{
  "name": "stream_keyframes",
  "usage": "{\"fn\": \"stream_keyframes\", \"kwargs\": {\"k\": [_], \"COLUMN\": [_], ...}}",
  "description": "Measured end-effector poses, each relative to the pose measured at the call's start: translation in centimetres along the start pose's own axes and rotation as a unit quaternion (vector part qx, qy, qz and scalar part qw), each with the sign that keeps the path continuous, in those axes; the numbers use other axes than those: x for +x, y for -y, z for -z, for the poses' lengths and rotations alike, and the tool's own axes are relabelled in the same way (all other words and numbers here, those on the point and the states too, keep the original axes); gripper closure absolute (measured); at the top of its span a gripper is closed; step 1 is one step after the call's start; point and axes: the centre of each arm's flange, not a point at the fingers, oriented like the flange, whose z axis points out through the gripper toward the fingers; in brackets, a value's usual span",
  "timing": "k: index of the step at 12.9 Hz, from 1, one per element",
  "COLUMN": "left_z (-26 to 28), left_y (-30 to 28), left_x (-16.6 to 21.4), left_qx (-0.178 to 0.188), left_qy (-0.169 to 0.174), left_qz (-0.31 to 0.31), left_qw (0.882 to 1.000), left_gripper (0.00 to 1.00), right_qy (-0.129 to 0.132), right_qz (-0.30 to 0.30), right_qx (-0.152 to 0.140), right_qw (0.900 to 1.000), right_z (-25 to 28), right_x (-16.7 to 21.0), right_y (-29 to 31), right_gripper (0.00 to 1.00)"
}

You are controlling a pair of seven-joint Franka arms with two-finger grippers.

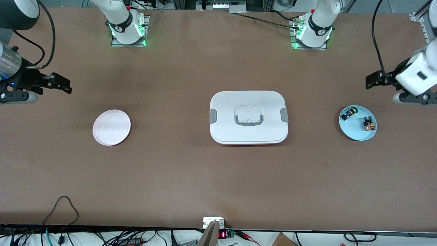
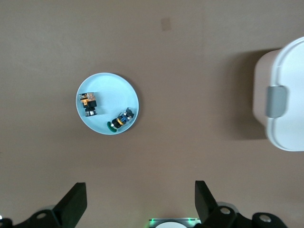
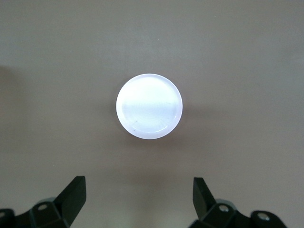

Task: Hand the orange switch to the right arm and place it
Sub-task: 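Lower the left gripper onto the orange switch on the blue plate and grasp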

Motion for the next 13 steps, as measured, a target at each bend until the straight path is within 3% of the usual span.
{"fn": "stream_keyframes", "kwargs": {"k": [2, 4, 8, 10, 13], "left_z": [-3.5, -7.9, -16.3, -19.8, -23.8], "left_y": [1.2, 3.8, 6.8, 7.5, 9.1], "left_x": [2.2, 4.9, 7.0, 6.8, 6.9], "left_qx": [-0.002, -0.014, -0.033, -0.022, -0.012], "left_qy": [0.028, 0.028, 0.029, 0.033, 0.007], "left_qz": [-0.044, -0.110, -0.247, -0.334, -0.449], "left_qw": [0.999, 0.993, 0.968, 0.942, 0.893], "left_gripper": [0.00, 0.00, 0.00, 0.00, 0.00], "right_qy": [0.000, 0.000, 0.000, 0.001, 0.001], "right_qz": [0.001, 0.000, -0.004, -0.007, -0.009], "right_qx": [0.000, 0.000, 0.000, 0.000, 0.000], "right_qw": [1.000, 1.000, 1.000, 1.000, 1.000], "right_z": [0.0, 0.0, 0.0, 0.0, 0.0], "right_x": [0.0, 0.0, 0.0, 0.0, 0.0], "right_y": [0.1, 0.0, -0.3, -0.5, -0.6], "right_gripper": [0.00, 0.00, 0.00, 0.00, 0.00]}}
